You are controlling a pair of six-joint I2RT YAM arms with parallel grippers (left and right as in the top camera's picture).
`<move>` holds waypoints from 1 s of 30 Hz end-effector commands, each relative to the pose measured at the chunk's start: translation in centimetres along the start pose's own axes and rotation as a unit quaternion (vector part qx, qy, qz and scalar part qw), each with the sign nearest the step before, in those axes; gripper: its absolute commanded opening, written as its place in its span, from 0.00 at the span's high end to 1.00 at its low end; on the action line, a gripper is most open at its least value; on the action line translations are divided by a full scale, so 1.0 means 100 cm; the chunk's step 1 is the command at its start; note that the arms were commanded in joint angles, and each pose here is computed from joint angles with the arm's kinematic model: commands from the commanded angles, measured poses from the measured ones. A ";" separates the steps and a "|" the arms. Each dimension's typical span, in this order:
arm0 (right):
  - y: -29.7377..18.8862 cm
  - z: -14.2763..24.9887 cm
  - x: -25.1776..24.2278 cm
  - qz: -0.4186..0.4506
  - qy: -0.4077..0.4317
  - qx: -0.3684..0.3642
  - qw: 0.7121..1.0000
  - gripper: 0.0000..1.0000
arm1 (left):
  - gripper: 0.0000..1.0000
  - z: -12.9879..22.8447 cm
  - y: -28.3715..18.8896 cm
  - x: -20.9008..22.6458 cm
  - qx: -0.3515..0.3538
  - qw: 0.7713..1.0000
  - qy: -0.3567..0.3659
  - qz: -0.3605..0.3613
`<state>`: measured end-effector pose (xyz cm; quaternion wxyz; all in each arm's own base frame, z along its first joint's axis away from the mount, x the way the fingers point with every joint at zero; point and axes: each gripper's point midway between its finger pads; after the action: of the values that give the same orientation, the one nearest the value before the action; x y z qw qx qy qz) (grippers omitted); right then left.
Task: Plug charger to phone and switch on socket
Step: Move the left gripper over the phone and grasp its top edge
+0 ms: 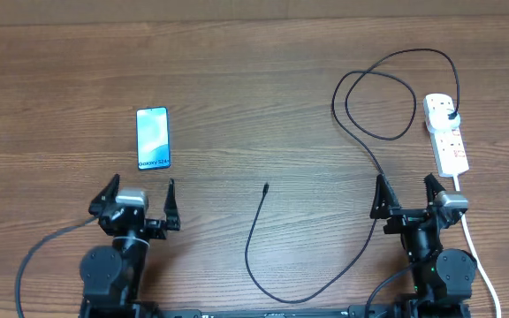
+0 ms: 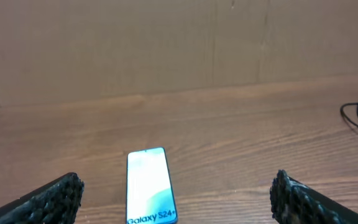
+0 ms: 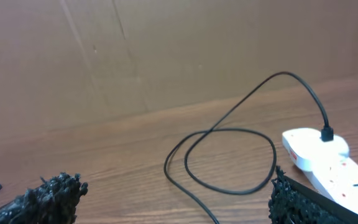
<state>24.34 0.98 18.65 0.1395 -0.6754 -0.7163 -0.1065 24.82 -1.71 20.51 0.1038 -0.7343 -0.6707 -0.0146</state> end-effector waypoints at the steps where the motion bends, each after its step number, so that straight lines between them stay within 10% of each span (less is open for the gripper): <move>1: -0.003 -0.027 0.013 -0.013 -0.005 -0.010 1.000 0.00 | 0.00 -0.032 0.002 0.004 -0.004 1.000 0.015 0.006; 18: 0.016 -0.088 0.055 -0.020 0.016 0.143 0.989 0.00 | 0.00 -0.097 0.032 0.016 0.178 0.983 0.006 0.039; 30: 0.037 -0.094 0.069 0.013 0.060 0.339 0.939 0.00 | 0.00 -0.097 0.044 0.004 0.356 0.927 0.010 0.118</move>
<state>27.30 4.20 28.28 0.3949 -0.6002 -0.6885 0.0987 29.74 -3.37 29.67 0.3495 -0.7207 -0.5517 0.2326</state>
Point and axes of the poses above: each gripper's point midway between its finger pads, its own y axis out along the fingers, its own x axis along the line the jaws close on, z = x × y, and after that the axes turned 7 degrees about y, right-handed
